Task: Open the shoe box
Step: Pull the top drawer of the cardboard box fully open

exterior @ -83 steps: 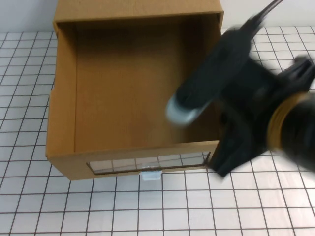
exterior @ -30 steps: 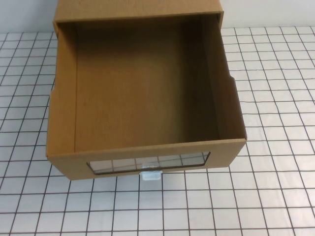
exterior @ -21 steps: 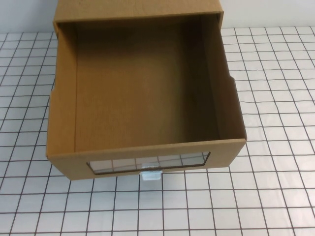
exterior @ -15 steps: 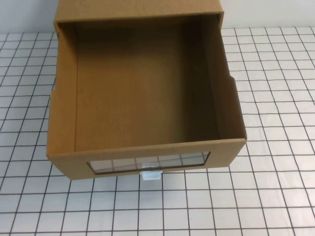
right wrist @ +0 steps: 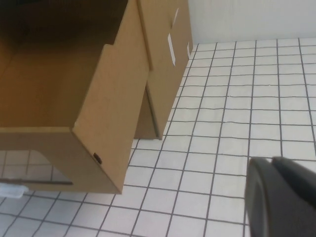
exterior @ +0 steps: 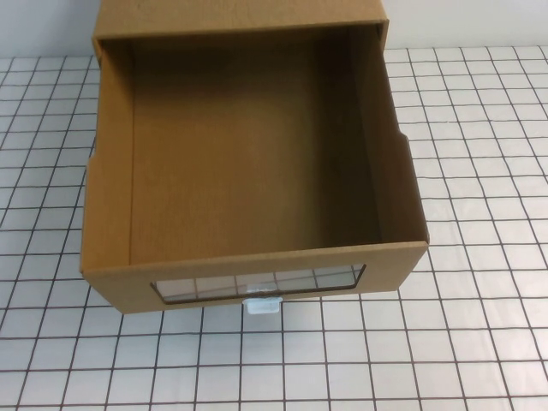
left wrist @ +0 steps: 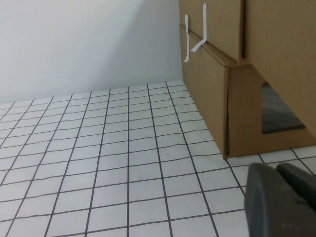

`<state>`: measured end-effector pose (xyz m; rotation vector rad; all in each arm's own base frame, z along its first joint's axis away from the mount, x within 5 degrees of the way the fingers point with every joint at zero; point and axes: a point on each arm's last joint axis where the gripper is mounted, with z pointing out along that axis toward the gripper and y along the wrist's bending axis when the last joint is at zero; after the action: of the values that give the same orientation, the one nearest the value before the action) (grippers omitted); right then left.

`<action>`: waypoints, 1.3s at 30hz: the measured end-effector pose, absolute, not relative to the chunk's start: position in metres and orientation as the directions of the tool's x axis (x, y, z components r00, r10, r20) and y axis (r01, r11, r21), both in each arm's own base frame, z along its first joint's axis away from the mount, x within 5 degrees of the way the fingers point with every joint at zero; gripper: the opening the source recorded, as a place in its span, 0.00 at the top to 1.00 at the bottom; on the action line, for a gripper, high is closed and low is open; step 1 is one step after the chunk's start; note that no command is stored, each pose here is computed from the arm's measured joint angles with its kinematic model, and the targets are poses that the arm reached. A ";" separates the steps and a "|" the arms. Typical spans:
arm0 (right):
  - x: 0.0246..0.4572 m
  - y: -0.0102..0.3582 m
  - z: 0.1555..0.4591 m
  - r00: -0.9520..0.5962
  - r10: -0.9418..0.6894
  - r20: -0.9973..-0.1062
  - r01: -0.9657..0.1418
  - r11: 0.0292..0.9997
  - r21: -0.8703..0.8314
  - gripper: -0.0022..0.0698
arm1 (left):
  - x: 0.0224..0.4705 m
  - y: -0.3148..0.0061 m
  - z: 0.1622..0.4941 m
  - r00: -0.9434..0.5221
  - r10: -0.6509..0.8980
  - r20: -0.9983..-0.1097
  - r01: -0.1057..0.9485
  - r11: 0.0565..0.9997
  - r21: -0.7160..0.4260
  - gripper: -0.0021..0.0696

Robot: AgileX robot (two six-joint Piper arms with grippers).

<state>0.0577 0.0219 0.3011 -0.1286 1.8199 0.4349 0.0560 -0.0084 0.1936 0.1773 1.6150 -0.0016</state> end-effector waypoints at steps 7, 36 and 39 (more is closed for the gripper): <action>0.058 0.017 0.297 -0.299 0.050 -0.953 -0.279 0.950 0.138 0.99 | 0.056 -0.008 0.194 -0.041 0.113 -0.993 0.115 0.987 0.108 0.97; 0.057 0.001 0.197 -0.033 0.138 -0.990 -0.029 0.990 0.139 0.99 | 0.052 -0.006 0.171 -0.305 0.032 -0.952 0.093 0.996 0.003 0.97; 0.057 0.001 0.197 -0.033 0.140 -0.990 -0.029 0.990 0.141 0.99 | 0.052 -0.006 0.170 -0.306 0.035 -0.951 0.093 0.996 0.007 0.97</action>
<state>0.0567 0.0013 0.1967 0.0865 1.5990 0.1357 0.0519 -0.0062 0.1704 0.0923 1.8821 -0.0574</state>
